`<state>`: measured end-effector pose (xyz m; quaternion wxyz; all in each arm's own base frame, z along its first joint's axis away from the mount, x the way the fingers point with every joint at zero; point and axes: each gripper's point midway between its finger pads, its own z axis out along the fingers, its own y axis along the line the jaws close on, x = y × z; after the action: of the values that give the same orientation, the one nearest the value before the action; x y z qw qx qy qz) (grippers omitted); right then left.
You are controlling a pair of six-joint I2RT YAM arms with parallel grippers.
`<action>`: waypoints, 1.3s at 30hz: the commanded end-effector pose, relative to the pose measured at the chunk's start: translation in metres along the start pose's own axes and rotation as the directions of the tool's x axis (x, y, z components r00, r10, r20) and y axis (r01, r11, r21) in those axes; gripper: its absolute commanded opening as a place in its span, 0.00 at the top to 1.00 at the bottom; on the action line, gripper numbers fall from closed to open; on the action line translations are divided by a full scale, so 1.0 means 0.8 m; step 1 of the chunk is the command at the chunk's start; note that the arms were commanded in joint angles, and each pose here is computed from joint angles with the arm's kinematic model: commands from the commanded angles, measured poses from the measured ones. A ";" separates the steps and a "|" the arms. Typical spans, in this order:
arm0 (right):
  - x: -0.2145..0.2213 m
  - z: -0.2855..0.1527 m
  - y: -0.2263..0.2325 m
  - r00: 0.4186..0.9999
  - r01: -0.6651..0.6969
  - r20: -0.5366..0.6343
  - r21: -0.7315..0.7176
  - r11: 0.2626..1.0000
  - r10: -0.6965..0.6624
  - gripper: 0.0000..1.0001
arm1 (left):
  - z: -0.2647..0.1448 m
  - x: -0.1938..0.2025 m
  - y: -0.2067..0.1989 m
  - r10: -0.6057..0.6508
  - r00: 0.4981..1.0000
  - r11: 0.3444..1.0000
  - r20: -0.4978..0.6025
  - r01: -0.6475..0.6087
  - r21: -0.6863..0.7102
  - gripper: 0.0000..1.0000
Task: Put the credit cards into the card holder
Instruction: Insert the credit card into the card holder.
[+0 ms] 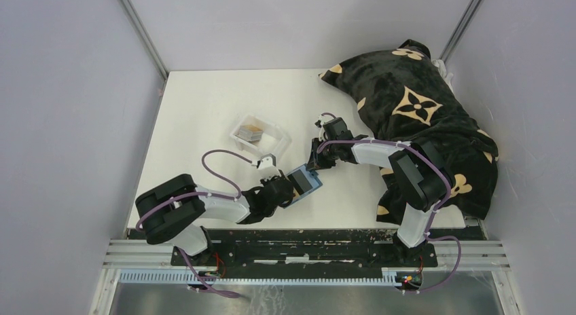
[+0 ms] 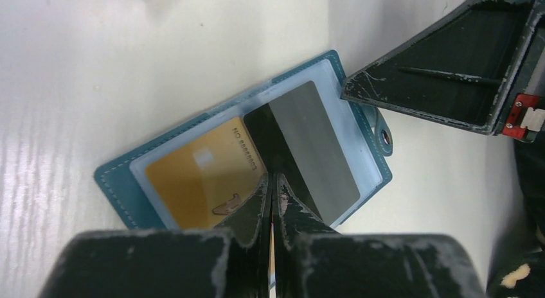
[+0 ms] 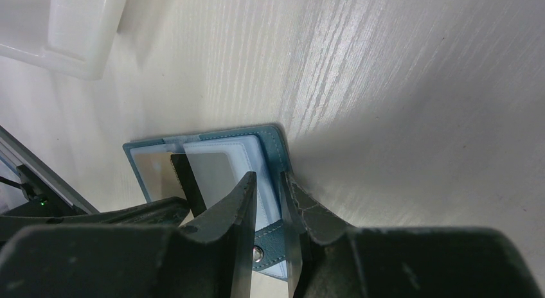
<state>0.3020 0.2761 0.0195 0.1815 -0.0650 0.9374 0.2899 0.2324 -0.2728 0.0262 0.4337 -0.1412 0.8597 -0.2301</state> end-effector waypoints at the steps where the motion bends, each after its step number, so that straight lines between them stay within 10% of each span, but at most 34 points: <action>1: 0.015 0.010 -0.013 1.000 0.003 -0.030 0.034 0.999 -0.002 0.74 | 0.001 0.003 -0.010 0.096 0.995 0.995 -0.010 -0.096 0.003 0.97; 39: 0.019 0.015 -0.015 0.999 0.001 -0.043 0.032 0.999 0.000 0.74 | 0.022 -0.009 -0.033 0.123 0.990 0.992 0.071 -0.122 -0.014 0.97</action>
<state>0.3015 0.2765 0.0187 0.1793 -0.0652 0.9372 0.2920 0.2407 -0.2914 0.0227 0.4487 -0.1047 0.8651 -0.1985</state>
